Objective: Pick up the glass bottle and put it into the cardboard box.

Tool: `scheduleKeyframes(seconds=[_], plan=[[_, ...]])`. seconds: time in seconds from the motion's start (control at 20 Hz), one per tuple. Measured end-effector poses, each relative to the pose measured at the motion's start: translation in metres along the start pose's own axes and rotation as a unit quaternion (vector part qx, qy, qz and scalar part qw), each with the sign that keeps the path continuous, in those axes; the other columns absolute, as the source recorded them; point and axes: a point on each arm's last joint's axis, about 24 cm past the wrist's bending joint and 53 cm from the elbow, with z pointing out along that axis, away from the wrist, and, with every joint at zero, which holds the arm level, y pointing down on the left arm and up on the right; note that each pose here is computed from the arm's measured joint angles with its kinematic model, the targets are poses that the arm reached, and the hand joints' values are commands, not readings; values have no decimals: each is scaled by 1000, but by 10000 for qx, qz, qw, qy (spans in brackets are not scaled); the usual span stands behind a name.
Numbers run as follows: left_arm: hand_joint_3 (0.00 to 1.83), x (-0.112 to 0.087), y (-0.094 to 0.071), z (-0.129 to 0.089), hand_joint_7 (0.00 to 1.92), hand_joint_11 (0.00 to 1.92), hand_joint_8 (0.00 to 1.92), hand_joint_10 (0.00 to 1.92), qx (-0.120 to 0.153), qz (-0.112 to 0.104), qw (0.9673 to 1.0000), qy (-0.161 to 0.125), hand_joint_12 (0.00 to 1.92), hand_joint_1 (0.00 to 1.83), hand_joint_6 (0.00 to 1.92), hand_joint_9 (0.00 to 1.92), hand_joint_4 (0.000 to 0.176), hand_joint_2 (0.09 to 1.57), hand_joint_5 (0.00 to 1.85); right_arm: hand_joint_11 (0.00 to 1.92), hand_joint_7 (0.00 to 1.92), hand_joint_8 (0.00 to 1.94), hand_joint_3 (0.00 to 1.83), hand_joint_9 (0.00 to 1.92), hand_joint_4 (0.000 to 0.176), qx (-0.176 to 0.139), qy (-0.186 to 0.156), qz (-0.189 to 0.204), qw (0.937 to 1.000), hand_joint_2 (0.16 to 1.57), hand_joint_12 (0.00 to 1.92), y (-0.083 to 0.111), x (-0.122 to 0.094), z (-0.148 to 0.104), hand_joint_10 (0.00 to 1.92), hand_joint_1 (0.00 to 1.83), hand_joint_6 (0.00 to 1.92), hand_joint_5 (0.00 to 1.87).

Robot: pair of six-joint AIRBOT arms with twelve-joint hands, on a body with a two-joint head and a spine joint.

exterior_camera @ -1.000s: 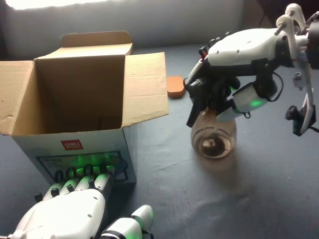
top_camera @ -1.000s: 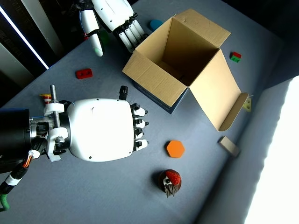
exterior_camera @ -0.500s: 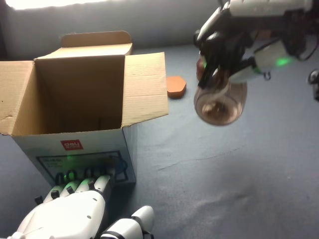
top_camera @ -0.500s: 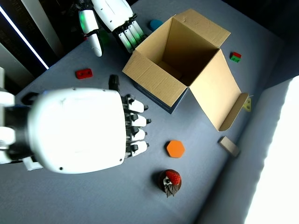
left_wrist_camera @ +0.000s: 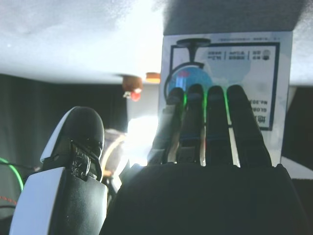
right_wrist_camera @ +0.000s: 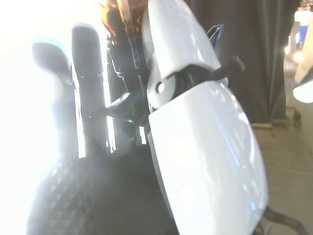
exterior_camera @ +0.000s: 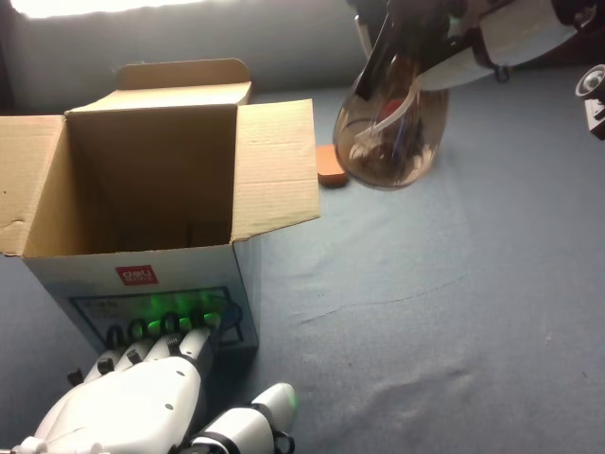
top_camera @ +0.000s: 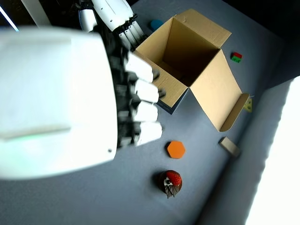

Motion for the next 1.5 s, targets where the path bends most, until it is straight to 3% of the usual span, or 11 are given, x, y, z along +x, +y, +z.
scheduleKeyframes(seconds=[0.2,0.5,0.65,0.8,1.0,1.2,1.5], plan=[[4,1,3,0,61,0,1,0,-48,-6,10000,11,0,0,0,3,0,1272,50,730,920,1116,0,827,0,-47,-70,72,9999,1170,1707,0,-5,0,1439,1361,1198,774],[3,-2,6,3,62,0,1,1,-67,-13,10000,-40,0,0,0,4,0,1271,51,765,922,1105,0,833,0,-739,-488,350,9955,1167,1706,29,-18,2,1439,1362,1183,784],[0,-2,8,3,62,0,1,1,-61,-5,10000,-47,0,0,0,5,0,1266,51,766,923,1113,0,831,0,-903,-589,351,9936,1168,1710,36,-20,4,1440,1362,1180,779],[0,-4,14,5,62,0,1,1,-129,28,9999,-59,0,0,0,5,0,1263,51,774,919,1116,0,833,0,-947,-575,292,9934,1168,1720,39,-12,13,1444,1362,1181,778],[0,-10,14,9,62,0,1,1,-88,35,9998,-146,0,0,0,5,0,1262,51,784,918,1121,0,835,0,-1168,-525,266,9914,1167,1718,56,-1,32,1439,1362,1172,783],[0,-4,10,9,62,0,1,1,-3,34,10000,-25,0,0,0,5,0,1263,51,781,918,1124,0,834,0,-1322,-422,257,9900,1167,1715,69,12,53,1439,1362,1171,783],[0,2,11,8,61,0,0,0,-25,23,9999,144,0,0,0,4,0,1264,51,779,916,1119,0,837,0,-1478,-530,95,9876,1168,1711,71,16,58,1446,1362,1173,780]])
